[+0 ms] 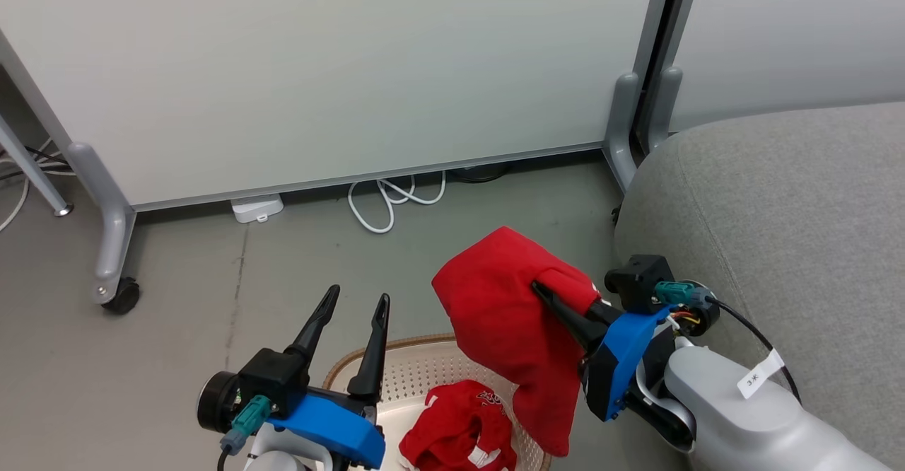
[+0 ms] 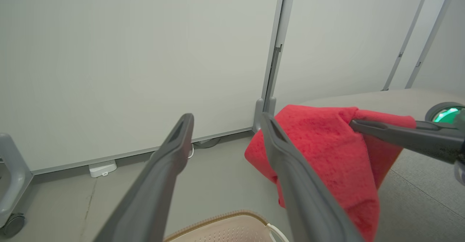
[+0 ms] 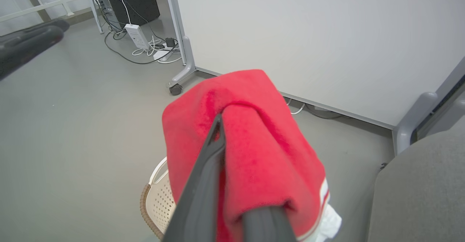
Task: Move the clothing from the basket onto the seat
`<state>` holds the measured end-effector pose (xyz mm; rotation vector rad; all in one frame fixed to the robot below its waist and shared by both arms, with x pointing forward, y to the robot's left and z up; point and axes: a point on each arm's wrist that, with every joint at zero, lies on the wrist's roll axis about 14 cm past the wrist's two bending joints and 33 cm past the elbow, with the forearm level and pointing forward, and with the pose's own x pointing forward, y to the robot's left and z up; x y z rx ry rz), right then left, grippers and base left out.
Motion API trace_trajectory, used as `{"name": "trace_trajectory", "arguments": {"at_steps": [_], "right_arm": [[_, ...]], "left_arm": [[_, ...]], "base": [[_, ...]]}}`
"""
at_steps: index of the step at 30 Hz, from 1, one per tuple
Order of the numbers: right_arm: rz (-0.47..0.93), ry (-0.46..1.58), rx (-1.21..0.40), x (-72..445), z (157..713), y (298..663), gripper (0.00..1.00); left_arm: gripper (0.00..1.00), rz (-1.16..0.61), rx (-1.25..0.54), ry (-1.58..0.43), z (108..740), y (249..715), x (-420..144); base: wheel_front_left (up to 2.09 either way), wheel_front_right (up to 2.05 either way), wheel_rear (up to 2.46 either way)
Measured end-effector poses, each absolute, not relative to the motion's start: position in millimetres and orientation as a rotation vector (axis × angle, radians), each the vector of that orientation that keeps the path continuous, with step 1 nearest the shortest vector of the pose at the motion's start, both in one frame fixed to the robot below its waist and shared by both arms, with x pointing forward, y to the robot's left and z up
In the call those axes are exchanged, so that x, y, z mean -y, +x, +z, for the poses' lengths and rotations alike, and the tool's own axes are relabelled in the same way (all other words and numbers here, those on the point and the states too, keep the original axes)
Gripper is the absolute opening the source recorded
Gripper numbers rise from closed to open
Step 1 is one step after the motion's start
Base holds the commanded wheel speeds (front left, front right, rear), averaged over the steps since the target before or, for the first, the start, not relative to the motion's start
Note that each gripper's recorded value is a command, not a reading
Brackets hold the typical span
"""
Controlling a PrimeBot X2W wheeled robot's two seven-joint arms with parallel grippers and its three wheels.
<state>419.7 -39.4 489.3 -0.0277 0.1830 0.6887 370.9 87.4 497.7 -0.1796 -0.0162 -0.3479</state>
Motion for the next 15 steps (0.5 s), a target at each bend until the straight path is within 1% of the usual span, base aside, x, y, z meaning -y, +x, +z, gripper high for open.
{"name": "trace_trajectory", "arguments": {"at_steps": [8,15], "right_arm": [[0.667,-0.002,-0.144,46.0,499.0,415.2,0.00],[0.593,0.004,-0.125,75.5,502.7,409.5,0.00]], "left_arm": [[1.00,-0.386,0.011,-0.182,496.2,380.7,-74.1],[1.00,-0.470,-0.004,-0.185,492.9,389.3,-44.9]], "base": [[0.00,0.00,0.00],[0.00,0.00,0.00]]}}
